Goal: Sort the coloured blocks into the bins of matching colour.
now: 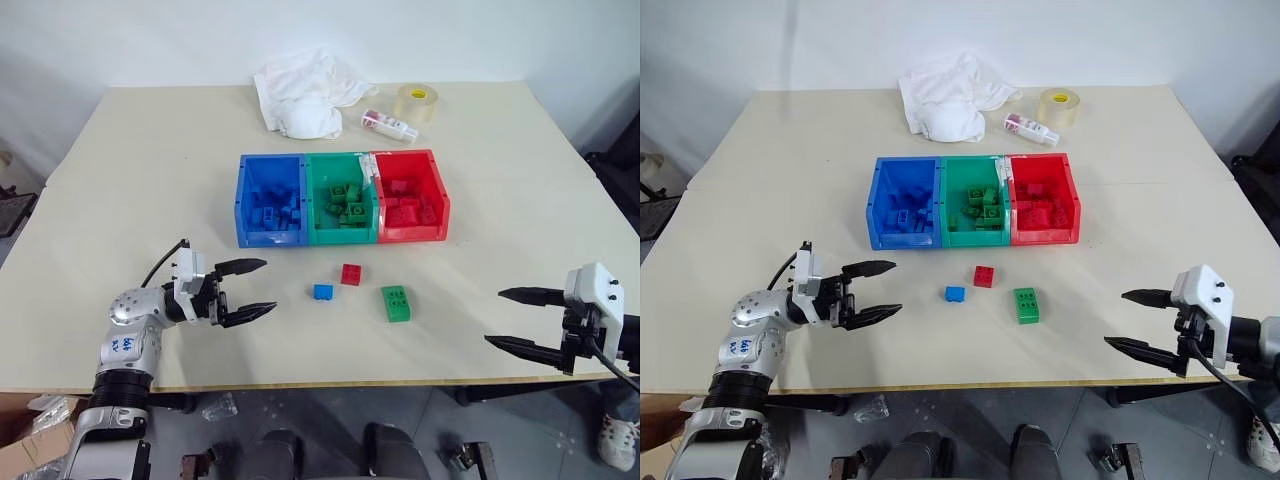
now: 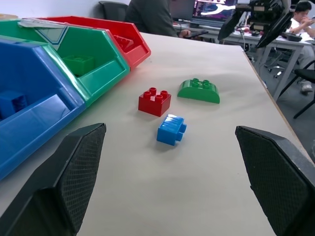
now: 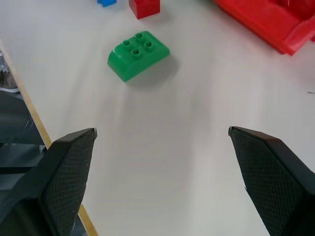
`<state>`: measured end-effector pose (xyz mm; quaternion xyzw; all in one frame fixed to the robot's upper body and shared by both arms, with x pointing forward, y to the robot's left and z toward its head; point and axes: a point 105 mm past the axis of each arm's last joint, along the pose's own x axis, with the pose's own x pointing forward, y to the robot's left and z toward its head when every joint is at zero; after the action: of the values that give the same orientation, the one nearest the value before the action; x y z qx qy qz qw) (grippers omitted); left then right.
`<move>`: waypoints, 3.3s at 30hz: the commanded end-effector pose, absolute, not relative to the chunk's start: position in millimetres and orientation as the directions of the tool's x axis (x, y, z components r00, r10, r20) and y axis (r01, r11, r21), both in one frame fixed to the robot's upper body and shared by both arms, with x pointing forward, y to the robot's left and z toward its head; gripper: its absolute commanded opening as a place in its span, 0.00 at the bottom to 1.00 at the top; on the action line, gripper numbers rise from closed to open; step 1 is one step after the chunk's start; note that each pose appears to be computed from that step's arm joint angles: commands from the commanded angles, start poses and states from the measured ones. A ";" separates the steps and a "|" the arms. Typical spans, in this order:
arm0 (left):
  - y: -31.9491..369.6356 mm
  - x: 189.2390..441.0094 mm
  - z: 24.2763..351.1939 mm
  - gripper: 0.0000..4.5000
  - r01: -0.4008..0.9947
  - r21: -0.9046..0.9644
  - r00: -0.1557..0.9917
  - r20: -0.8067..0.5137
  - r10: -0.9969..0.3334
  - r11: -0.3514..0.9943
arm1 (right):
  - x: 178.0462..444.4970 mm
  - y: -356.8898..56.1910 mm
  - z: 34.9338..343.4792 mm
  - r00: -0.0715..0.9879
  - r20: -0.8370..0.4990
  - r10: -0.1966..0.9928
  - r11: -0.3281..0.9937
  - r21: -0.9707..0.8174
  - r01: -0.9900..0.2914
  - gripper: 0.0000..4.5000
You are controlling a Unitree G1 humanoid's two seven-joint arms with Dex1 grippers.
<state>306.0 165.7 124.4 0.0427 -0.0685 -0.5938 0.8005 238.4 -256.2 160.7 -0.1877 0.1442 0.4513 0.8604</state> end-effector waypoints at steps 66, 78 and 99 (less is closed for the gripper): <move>153.8 293.3 127.7 1.00 0.927 0.200 0.298 0.117 -0.947 0.316 | 417.2 -54.0 253.4 0.480 0.034 0.876 0.442 -0.451 -0.775 0.99; 154.1 299.9 127.6 1.00 0.934 0.196 0.283 0.103 -0.953 0.299 | 335.0 -114.0 213.3 0.272 -0.112 0.956 0.207 -0.401 -0.892 0.99; 168.7 305.7 135.1 1.00 0.932 0.208 0.289 0.073 -0.954 0.298 | 282.7 -188.5 166.3 0.415 -0.305 0.857 0.356 -0.232 -0.905 0.99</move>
<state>305.9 164.7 126.0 0.0527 -0.0776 -0.5915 0.8008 280.3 -200.8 164.2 -0.1865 0.0798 0.5266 0.8255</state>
